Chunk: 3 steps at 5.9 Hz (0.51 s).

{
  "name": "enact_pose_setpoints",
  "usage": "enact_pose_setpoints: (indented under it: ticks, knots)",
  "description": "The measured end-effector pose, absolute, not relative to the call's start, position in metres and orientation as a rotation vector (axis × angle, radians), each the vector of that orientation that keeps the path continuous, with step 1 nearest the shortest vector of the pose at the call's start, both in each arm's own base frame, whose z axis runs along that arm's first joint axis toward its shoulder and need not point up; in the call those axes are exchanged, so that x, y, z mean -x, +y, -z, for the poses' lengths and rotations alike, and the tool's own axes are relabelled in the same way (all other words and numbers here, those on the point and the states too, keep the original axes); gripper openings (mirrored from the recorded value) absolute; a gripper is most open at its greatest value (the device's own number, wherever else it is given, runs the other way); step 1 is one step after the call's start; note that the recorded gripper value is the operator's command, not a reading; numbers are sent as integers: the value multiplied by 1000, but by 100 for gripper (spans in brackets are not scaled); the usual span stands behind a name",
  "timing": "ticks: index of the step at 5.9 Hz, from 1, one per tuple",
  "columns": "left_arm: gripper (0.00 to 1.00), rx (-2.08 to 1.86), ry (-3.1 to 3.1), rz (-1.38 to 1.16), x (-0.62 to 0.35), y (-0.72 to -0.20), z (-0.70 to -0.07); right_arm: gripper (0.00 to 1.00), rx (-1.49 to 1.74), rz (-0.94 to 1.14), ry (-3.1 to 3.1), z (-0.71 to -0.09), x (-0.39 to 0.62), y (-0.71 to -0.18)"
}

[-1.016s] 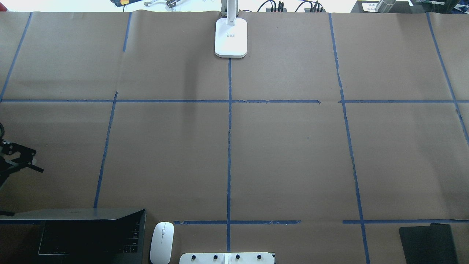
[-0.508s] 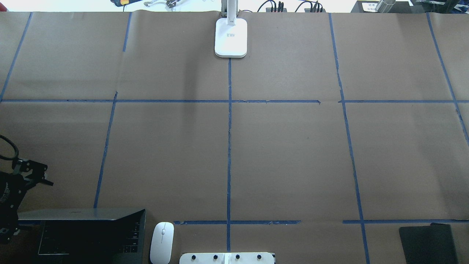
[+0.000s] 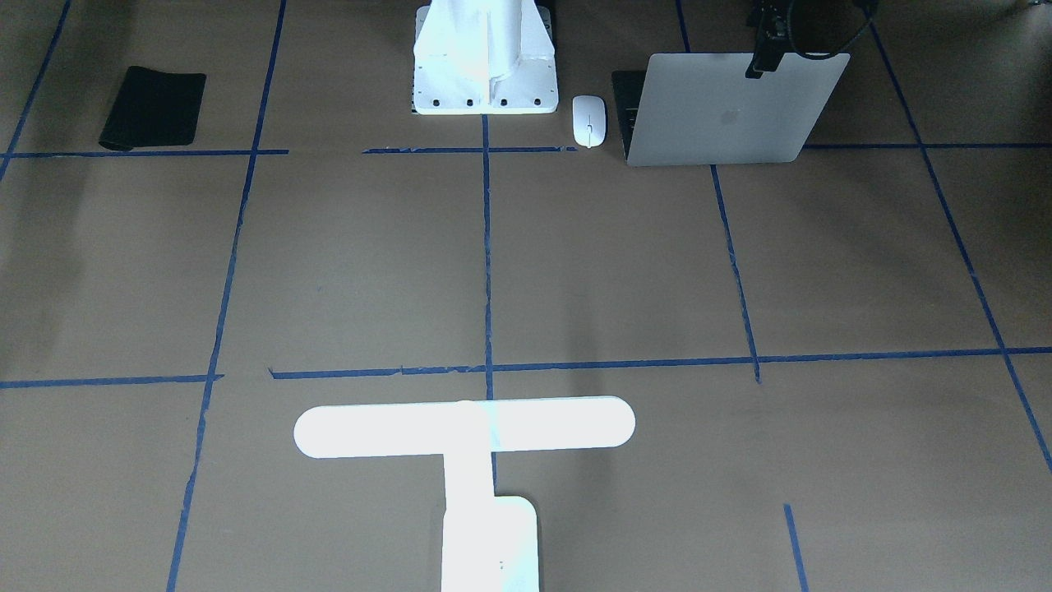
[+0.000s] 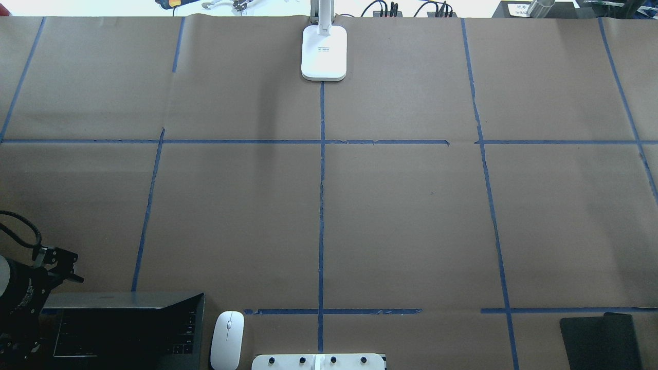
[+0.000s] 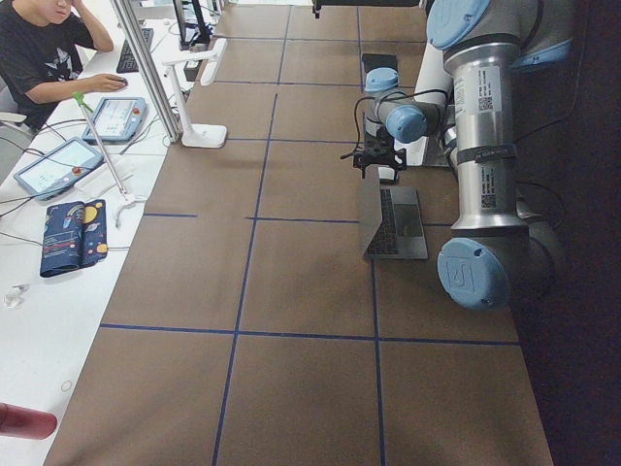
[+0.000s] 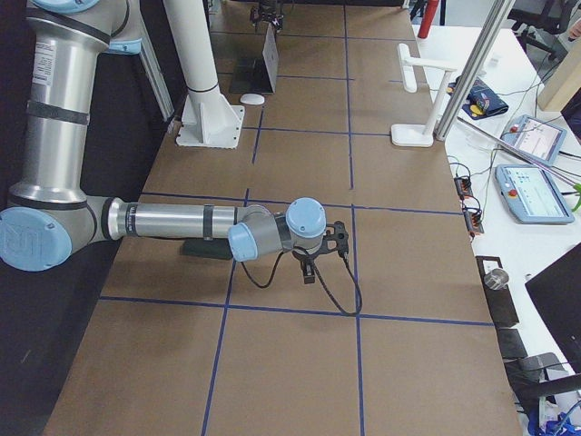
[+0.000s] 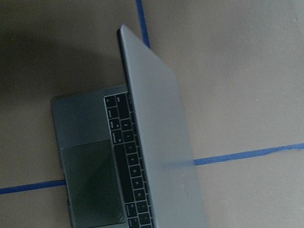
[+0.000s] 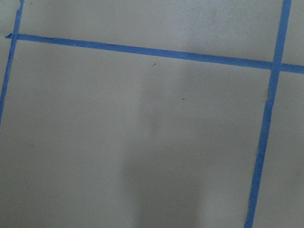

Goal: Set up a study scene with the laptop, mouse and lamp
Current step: 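Lower the left gripper onto the edge of the closed grey laptop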

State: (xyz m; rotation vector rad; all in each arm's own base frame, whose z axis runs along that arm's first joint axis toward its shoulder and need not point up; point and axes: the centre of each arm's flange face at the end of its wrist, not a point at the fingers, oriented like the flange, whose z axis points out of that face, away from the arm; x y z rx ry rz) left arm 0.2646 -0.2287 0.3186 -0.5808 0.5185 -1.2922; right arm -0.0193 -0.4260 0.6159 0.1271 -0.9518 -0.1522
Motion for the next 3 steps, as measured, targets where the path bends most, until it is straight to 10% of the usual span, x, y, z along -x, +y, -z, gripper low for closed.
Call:
enact_pose_setpoints:
  ticks: [1, 2, 3]
  knots:
    - [58, 565, 502, 1301, -272, -226, -324, 100, -138, 162, -953, -615, 21, -426]
    - [6, 560, 488, 1315, -276, -225, -329, 100, -140, 166, -953, -614, 22, -426]
    - [0, 559, 483, 1323, -278, -226, -330, 100, -142, 167, -953, -614, 22, -426]
